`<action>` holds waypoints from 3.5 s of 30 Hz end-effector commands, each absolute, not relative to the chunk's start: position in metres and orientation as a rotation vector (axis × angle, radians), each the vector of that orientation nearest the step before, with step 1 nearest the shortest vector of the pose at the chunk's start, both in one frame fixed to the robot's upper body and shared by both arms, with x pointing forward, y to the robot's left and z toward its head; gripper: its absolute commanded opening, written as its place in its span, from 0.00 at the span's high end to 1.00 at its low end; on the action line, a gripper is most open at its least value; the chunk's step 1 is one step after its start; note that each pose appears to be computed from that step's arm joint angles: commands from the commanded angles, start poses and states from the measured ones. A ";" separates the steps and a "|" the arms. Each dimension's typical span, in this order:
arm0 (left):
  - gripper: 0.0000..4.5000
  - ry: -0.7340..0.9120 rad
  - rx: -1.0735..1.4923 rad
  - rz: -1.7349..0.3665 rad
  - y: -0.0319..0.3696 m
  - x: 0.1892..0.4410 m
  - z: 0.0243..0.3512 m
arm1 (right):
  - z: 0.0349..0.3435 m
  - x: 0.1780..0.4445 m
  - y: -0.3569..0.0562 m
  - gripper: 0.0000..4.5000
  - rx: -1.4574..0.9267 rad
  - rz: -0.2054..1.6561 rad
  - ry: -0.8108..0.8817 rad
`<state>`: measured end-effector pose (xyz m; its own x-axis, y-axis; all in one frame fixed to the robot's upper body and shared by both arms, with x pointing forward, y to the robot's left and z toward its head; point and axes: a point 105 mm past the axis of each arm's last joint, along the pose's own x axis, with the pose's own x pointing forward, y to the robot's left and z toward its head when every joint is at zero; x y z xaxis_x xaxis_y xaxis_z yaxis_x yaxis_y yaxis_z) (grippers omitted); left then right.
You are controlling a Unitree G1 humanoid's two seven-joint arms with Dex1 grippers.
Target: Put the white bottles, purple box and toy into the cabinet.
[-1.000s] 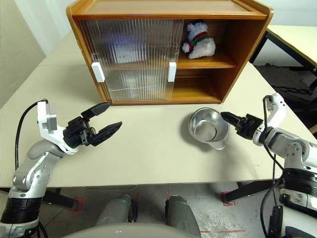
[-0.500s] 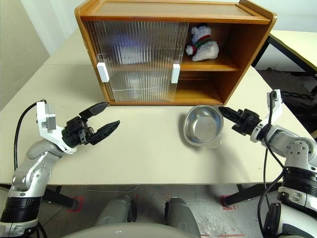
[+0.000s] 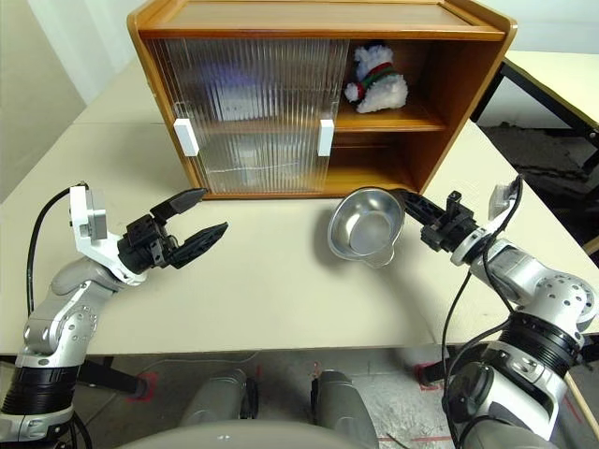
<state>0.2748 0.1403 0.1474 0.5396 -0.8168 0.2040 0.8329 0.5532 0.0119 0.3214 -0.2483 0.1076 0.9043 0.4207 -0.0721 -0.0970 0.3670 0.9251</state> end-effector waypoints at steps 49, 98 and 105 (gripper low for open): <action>0.00 -0.211 -0.066 -0.989 0.130 0.273 0.155 | 0.091 0.431 -0.232 1.00 1.379 -0.176 -0.013; 0.00 -0.220 -0.076 -0.970 0.132 0.271 0.149 | 0.073 0.431 -0.210 0.00 0.940 -0.018 0.118; 0.00 -0.217 -0.080 -0.983 0.128 0.273 0.150 | 0.069 0.407 -0.202 0.30 0.858 0.057 0.153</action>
